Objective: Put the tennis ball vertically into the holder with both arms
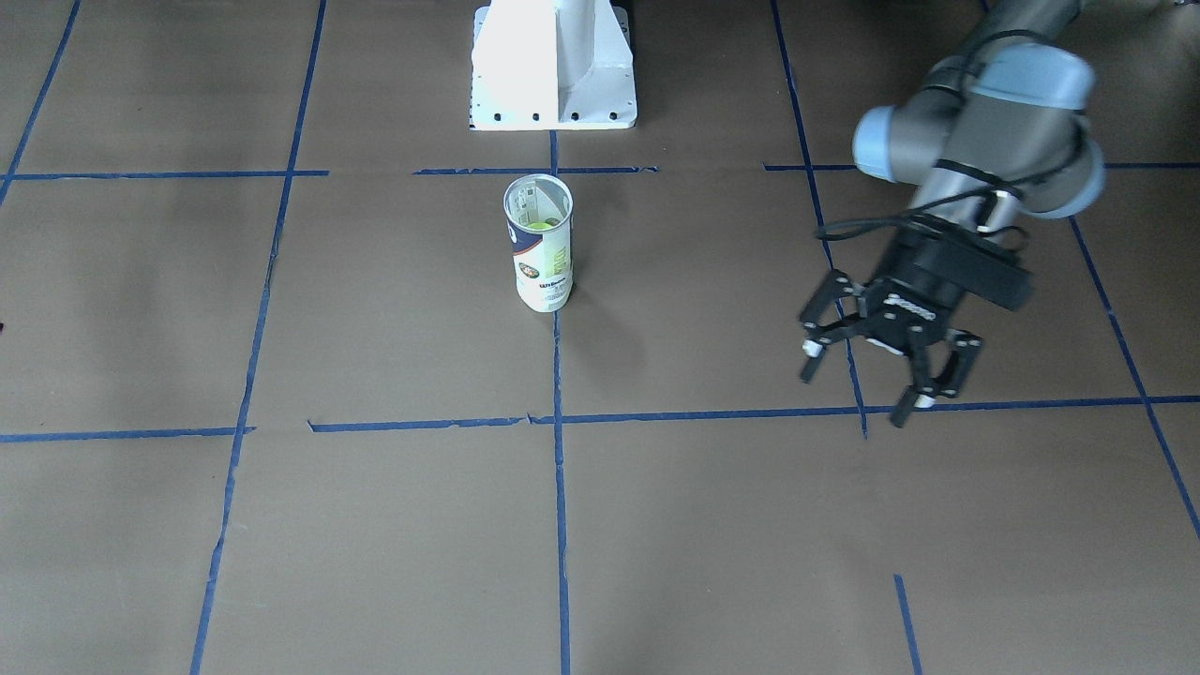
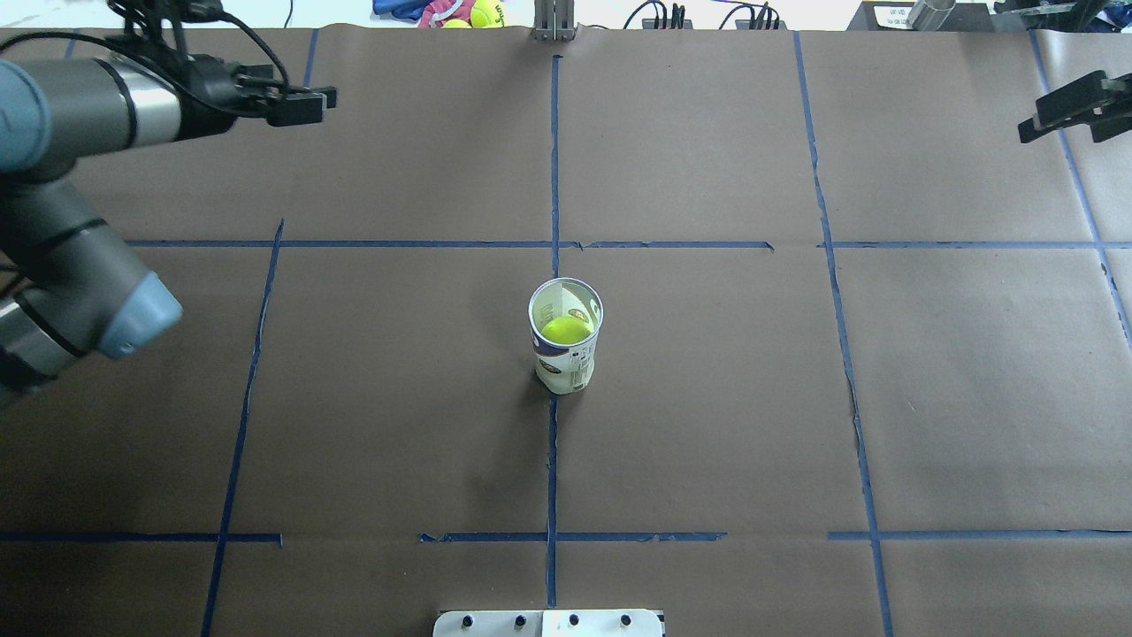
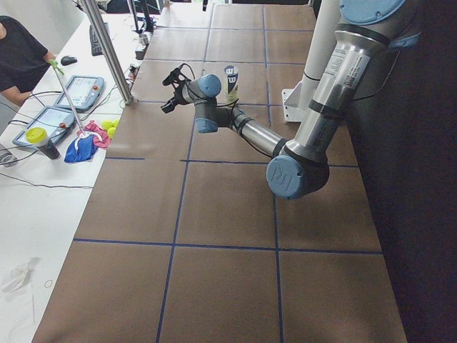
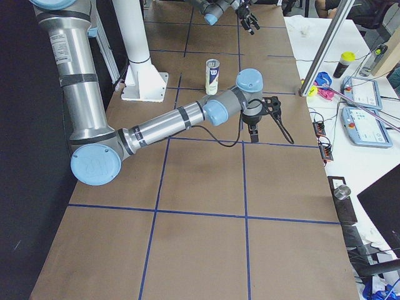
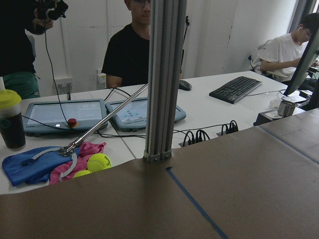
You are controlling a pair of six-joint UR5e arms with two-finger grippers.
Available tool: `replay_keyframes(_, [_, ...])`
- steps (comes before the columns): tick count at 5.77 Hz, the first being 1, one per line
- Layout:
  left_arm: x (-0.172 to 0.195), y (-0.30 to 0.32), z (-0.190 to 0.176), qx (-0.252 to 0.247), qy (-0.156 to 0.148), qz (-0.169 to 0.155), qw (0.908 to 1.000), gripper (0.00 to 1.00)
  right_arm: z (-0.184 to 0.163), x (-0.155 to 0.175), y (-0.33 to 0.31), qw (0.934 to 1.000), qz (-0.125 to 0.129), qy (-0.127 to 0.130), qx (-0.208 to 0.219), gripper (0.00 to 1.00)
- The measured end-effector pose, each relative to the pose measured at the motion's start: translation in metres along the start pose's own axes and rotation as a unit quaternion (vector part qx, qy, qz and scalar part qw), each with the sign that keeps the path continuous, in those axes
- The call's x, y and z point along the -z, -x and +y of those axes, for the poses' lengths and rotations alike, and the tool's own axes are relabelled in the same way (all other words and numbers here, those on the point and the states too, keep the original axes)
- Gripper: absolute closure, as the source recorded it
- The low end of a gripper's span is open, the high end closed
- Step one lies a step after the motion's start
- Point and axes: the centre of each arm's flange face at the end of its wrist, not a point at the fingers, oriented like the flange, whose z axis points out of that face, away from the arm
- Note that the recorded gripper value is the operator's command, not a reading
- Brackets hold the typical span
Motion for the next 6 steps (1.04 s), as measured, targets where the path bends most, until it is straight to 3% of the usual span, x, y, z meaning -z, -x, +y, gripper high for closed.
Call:
replay_keyframes(1, [0.029, 0.062, -0.011, 0.032, 0.071, -0.005, 0.9970, 0.03, -0.003, -0.007, -0.049, 0.9998, 0.005, 0.013, 0.012, 0.02])
replay_keyframes(3, [0.080, 0.185, 0.006, 0.021, 0.167, -0.068, 0.9834, 0.01, 0.000, -0.019, -0.125, 0.9986, 0.020, 0.033, 0.036, 0.01])
replay_keyframes(4, [0.103, 0.232, 0.014, 0.009, 0.223, -0.105, 0.9691, 0.01, 0.003, -0.022, -0.154, 0.9982, 0.024, 0.041, 0.037, 0.01])
replay_keyframes(6, [0.151, 0.290, 0.042, 0.060, 0.306, -0.150, 0.9382, 0.00, 0.012, -0.028, -0.190, 0.9978, 0.030, 0.052, 0.026, 0.01])
